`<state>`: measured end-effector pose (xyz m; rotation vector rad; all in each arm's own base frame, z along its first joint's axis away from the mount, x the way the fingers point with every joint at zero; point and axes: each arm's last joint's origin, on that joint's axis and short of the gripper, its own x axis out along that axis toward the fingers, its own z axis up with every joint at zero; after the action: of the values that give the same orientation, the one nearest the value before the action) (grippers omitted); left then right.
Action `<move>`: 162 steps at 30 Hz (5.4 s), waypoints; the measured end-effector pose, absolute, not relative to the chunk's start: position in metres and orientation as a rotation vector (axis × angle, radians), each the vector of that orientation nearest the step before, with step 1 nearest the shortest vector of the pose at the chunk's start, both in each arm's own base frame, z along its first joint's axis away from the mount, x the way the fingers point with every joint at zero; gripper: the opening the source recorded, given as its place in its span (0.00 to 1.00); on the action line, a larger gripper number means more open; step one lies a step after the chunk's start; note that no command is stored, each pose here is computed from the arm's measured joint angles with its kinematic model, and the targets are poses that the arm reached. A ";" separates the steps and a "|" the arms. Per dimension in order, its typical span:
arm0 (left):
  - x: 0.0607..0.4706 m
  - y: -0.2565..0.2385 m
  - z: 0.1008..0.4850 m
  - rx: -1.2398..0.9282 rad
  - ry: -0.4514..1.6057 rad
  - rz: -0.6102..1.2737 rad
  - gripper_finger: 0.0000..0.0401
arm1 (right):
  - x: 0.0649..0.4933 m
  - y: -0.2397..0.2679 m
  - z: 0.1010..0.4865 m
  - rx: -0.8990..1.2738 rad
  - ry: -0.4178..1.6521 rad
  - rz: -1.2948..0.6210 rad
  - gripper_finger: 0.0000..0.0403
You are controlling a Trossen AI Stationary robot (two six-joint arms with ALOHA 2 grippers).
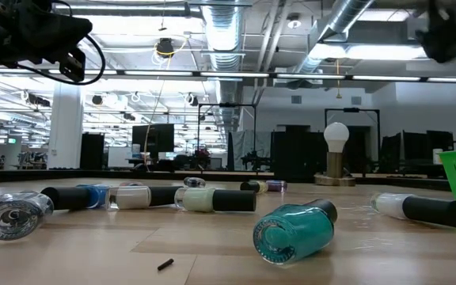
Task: Pick & Place Nail Polish
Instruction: Put the brown nail polish into the green bin, then put the right white nail polish into the green bin
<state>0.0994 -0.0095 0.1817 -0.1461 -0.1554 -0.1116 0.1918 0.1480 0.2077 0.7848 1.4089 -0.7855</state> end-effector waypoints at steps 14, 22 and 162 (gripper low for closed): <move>0.099 -0.009 0.183 -0.147 -0.165 -0.105 0.03 | 0.180 0.142 0.167 0.606 1.486 -0.612 0.13; 0.099 -0.009 0.183 -0.147 -0.165 -0.105 0.03 | 0.180 0.142 0.166 0.462 1.521 -0.463 0.16; 0.099 -0.009 0.187 -0.147 -0.210 -0.108 0.03 | 0.342 0.178 0.183 0.862 1.381 -0.724 0.11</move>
<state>0.0987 -0.0093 0.1870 -0.1475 -0.2103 -0.1083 0.3420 0.1776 0.1832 0.8616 1.3813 -0.7236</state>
